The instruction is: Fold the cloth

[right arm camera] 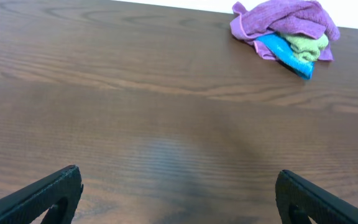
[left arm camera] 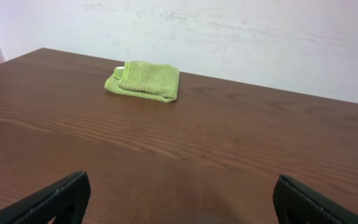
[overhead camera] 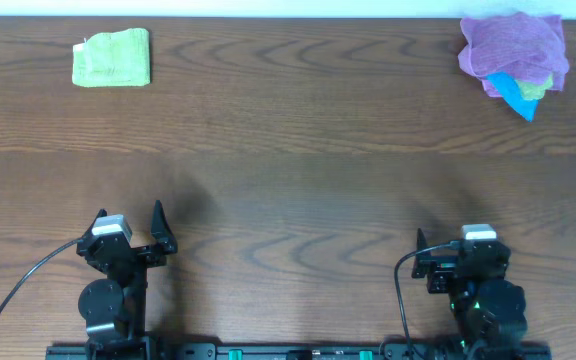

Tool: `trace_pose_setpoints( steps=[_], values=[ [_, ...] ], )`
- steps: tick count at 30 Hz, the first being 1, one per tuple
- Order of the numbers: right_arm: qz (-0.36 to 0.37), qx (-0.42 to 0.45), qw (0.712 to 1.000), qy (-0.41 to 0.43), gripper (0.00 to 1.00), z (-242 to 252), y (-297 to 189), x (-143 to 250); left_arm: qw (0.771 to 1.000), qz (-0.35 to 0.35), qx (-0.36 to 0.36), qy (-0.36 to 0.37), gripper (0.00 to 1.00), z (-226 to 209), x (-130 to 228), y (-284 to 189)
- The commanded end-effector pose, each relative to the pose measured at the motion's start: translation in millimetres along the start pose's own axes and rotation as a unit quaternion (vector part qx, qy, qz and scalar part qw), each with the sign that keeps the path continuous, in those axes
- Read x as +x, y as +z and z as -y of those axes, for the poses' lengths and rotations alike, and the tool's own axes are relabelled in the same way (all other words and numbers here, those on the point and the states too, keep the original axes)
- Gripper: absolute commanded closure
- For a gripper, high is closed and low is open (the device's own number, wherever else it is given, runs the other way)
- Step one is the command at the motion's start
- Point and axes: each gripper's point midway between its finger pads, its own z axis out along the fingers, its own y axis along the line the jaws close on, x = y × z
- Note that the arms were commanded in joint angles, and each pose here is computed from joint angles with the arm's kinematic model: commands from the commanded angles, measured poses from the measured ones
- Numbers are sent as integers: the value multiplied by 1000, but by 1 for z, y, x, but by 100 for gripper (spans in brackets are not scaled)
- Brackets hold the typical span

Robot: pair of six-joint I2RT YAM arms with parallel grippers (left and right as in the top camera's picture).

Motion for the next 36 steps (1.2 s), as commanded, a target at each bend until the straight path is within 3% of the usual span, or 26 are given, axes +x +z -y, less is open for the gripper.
trace_pose_setpoints(
  steps=[1, 8, 36],
  values=[
    [-9, 10, 1000, -5, 1, 3, 5, 10, 1000, -18, -4, -2, 4, -2, 17, 2],
    [-36, 9, 999, -8, 1, 2, 14, 33, 1000, -18, -4, -2, 5, -2, 17, 2],
    [-36, 9, 999, -8, 1, 2, 14, 33, 1000, -18, -4, -2, 5, -2, 17, 2]
  ],
)
